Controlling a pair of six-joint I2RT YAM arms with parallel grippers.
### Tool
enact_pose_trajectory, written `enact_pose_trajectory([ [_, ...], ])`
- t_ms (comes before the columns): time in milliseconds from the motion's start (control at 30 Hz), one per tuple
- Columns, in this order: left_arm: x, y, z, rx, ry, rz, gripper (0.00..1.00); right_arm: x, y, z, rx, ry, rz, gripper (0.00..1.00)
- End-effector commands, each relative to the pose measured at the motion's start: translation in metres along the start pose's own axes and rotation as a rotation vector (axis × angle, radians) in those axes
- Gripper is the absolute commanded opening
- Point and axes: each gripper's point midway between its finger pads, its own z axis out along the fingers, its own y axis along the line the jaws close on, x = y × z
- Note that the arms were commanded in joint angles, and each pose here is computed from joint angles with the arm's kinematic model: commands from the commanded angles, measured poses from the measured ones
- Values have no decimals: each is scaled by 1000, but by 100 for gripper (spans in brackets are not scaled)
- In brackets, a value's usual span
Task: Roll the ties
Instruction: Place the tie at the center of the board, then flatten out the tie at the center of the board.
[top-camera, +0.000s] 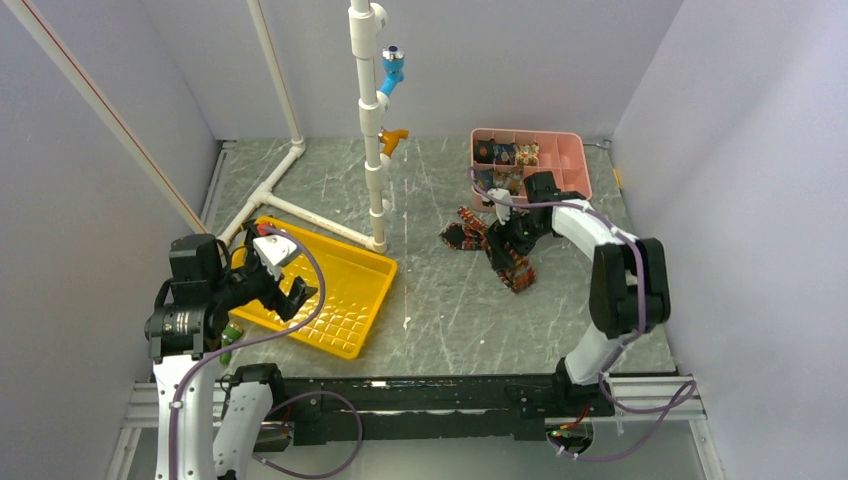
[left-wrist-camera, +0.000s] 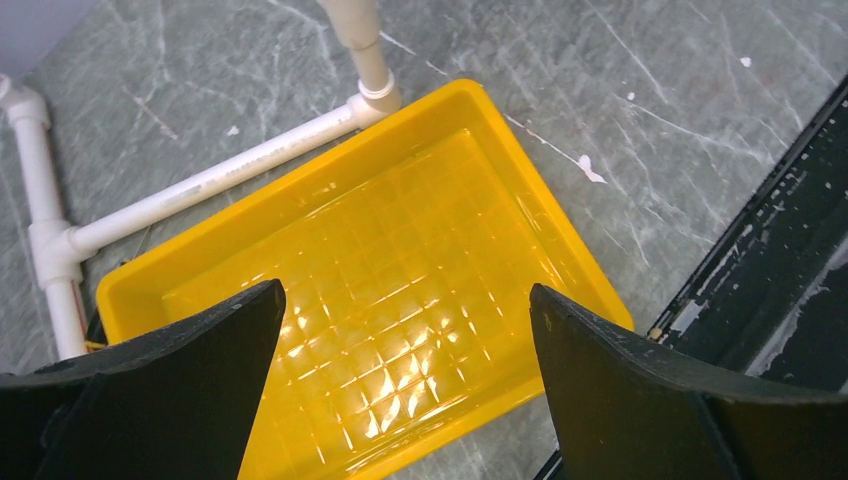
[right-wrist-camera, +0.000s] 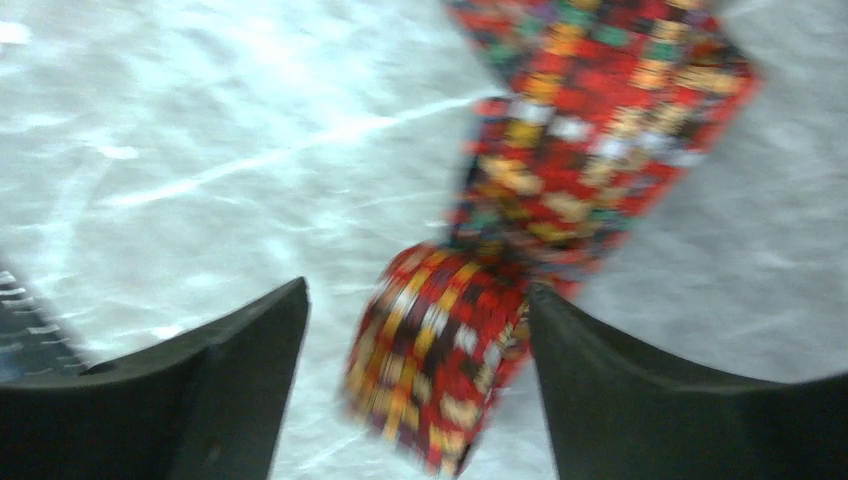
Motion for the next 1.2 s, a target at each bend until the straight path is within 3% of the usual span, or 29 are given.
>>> enact_pose_trajectory([
  [0,-2,-17,7,126,-20,50,99,-23,48,-45,-152,-172,103,88],
  [133,0,-19,18,159,15,95,99,-19,2,-36,68,-126,123,82],
  [233,-2,-19,24,161,23,108,99,-17,-21,-15,129,-83,136,82],
  [500,10,-29,35,183,44,105,99,-24,-62,33,227,-41,116,93],
  [867,7,-40,40,234,59,89,99,-54,-67,42,161,-125,97,100],
  [933,5,-39,41,234,55,90,99,-57,-64,48,111,-114,104,89],
  [1133,0,-41,43,247,45,111,99,-61,-23,42,-94,-141,126,6],
  [1167,-1,-41,43,246,45,120,99,-69,-11,30,-127,-176,129,0],
])
